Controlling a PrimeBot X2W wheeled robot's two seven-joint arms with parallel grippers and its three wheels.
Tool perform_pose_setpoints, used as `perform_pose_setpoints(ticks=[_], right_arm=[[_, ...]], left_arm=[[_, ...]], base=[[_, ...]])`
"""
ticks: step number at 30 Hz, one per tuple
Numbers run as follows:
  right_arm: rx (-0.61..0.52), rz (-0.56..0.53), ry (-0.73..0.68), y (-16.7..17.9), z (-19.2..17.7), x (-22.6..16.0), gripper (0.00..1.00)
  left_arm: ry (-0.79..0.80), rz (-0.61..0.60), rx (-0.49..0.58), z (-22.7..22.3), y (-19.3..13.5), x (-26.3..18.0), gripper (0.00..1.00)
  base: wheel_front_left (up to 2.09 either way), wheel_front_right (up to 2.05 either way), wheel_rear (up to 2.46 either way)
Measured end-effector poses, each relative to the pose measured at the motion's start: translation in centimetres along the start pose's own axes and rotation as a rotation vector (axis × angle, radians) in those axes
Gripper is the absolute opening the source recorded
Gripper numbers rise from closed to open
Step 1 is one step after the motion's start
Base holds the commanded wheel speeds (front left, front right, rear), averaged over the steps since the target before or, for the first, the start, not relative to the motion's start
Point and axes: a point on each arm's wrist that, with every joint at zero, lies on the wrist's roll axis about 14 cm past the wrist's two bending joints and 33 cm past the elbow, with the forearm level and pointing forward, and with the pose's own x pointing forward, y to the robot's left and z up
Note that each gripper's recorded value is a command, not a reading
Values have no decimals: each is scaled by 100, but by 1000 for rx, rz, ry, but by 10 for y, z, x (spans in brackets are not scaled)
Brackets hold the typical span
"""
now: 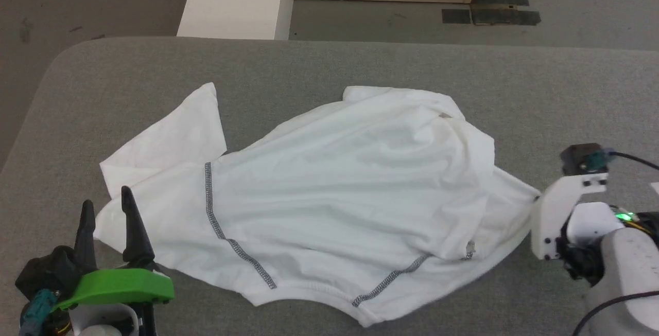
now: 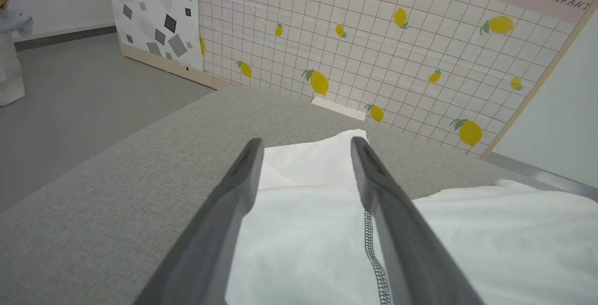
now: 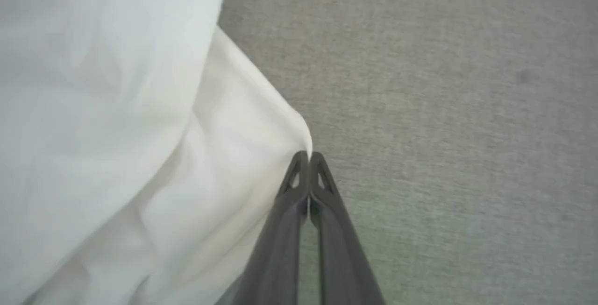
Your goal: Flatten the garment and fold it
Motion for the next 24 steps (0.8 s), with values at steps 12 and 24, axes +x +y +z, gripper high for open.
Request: perform_pose_setpoints(ticks=[12, 24], right_arm=[[244, -305, -120, -130, 2, -42, 0], [303, -329, -393, -129, 26, -72, 100]], left_arm=[[28, -22, -25, -11, -8, 0, 100], [49, -33, -44, -15, -8, -9, 100]], base=[[0, 0, 0], [0, 0, 0]])
